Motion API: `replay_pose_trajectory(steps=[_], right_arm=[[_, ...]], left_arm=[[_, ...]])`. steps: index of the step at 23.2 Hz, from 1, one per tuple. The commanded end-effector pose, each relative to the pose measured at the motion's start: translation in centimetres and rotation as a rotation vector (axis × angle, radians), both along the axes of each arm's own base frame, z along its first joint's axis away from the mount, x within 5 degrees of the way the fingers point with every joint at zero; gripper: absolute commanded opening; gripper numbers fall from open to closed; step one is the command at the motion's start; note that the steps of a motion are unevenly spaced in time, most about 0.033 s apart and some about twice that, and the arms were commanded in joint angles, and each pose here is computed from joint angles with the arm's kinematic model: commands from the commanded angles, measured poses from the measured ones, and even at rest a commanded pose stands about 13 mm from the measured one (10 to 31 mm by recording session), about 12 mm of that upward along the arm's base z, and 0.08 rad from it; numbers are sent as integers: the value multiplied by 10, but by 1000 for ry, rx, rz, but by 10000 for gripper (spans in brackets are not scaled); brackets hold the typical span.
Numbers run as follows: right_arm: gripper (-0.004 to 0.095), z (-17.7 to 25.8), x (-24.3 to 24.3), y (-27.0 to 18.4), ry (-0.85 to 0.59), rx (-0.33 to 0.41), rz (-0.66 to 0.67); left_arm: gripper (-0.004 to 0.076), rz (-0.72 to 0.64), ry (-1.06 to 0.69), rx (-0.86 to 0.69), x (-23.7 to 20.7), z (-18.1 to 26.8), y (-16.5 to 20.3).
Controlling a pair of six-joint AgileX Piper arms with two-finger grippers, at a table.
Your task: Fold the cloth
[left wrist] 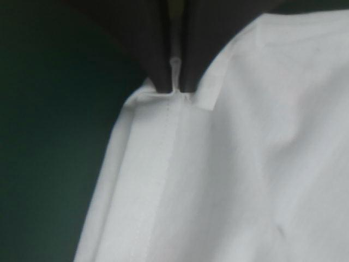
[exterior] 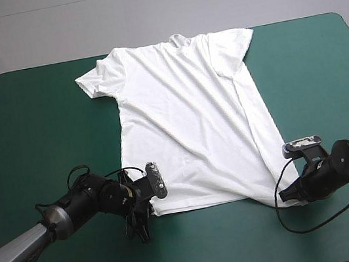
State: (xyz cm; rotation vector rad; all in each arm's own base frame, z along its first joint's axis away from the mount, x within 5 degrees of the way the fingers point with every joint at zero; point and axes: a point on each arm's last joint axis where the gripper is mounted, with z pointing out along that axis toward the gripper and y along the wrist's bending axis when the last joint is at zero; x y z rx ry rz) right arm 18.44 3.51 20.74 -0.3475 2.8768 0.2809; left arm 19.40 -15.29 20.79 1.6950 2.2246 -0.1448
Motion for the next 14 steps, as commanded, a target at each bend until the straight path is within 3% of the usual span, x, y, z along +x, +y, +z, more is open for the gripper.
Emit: replay_pose_trajectory(steps=[1,7,11,14], right_arm=[[2,8,5,2,-65,20,-5],[1,72,16,9,-302,110,6],[1,144,31,17,-528,191,66],[0,209,42,19,-825,225,77]], left_arm=[[19,59,-46,-59,3,13,-2],[19,141,-64,-111,1,25,1],[19,227,-275,-221,2,81,10],[19,278,-551,-313,7,152,20]])
